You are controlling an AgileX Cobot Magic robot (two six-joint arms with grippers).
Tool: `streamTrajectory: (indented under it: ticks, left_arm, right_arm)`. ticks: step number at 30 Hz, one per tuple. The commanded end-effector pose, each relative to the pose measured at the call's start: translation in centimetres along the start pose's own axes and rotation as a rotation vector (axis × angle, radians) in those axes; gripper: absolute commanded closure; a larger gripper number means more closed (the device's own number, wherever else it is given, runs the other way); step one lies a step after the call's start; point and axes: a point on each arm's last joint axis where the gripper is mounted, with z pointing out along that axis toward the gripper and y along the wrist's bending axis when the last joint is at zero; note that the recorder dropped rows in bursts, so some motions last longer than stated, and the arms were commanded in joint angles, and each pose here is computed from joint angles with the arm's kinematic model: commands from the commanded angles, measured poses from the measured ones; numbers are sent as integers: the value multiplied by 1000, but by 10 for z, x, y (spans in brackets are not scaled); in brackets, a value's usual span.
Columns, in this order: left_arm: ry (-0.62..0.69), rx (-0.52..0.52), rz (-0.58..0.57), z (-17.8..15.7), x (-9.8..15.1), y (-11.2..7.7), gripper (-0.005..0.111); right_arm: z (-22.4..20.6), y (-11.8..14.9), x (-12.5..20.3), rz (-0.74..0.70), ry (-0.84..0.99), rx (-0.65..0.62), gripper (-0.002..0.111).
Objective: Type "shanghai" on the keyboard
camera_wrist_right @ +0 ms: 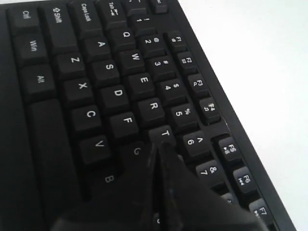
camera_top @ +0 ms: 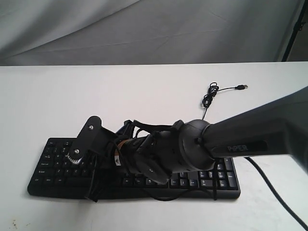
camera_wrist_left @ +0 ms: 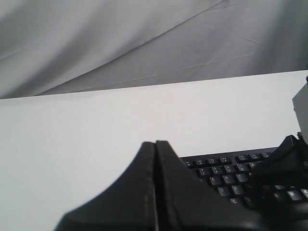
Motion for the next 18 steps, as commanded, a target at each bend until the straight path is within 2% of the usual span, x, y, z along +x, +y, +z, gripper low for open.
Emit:
streamTrajectory:
  ticks: [1,18]
  left_arm:
    - [-2,2,2,0,1,0,107]
    - [-2,2,2,0,1,0,107]
  right_arm:
    - [-1,2,-1,-12,-8,-2,108]
    - [3,5,8,-12,58,-21,108]
